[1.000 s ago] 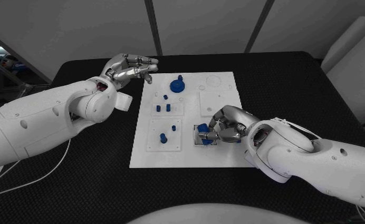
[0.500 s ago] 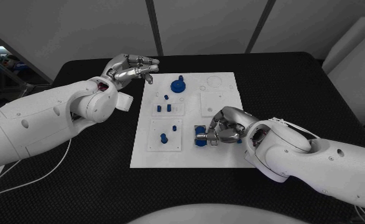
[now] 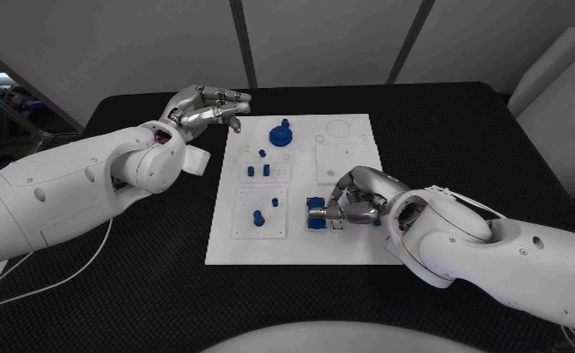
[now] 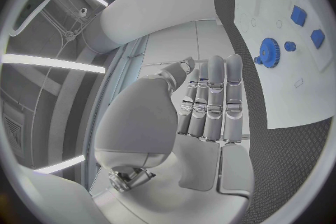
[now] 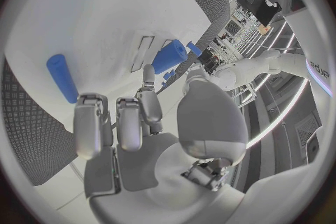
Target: Assemble the parts on the task board
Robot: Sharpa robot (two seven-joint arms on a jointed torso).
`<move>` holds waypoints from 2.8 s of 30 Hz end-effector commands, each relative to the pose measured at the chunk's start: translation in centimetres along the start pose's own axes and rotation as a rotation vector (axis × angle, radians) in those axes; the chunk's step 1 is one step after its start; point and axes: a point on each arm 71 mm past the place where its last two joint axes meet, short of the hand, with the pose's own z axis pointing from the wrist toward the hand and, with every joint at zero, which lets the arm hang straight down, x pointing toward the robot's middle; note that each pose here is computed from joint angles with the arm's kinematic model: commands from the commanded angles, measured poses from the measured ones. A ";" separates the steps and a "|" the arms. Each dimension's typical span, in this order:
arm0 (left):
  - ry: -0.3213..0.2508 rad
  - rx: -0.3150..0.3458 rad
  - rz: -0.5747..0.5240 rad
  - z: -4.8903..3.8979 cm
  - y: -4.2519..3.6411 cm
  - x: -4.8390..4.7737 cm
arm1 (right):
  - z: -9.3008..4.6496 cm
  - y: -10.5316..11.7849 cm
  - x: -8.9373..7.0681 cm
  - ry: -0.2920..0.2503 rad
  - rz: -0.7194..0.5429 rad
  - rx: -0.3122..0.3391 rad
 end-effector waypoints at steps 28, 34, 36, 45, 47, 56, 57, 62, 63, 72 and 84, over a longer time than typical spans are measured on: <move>0.011 -0.001 -0.007 0.06 -0.01 0.05 | -0.7 0.7 0.0 0.029 -0.059 -0.113; 0.013 -0.002 -0.007 0.06 0.01 0.08 | -0.6 0.5 -0.2 0.015 -0.062 -0.102; 0.013 -0.002 -0.007 0.07 0.01 0.11 | -0.5 0.4 -0.3 0.001 -0.063 -0.094; 0.014 -0.003 -0.008 0.08 0.04 0.11 | 0.1 -0.1 -0.3 -0.019 -0.059 -0.063; 0.014 -0.004 -0.008 0.08 0.04 0.12 | 0.2 -0.1 -0.3 -0.024 -0.056 -0.061; 0.015 -0.006 -0.008 0.06 0.07 0.09 | 0.6 -0.4 -0.4 -0.043 -0.056 -0.047; 0.014 -0.006 -0.008 0.06 0.07 0.09 | 0.6 -0.4 -0.4 -0.046 -0.060 -0.048; 0.013 -0.005 -0.008 0.07 0.07 0.09 | 0.6 -0.3 -0.6 -0.071 -0.070 -0.062; 0.013 -0.005 -0.007 0.07 0.07 0.08 | 0.6 -0.2 -0.6 -0.076 -0.069 -0.069; 0.011 -0.005 -0.006 0.03 0.07 -0.02 | -0.4 0.7 -0.8 -0.069 -0.008 -0.170; 0.009 -0.007 -0.005 -0.02 0.09 -0.15 | -1.5 1.1 -0.4 0.031 0.012 -0.226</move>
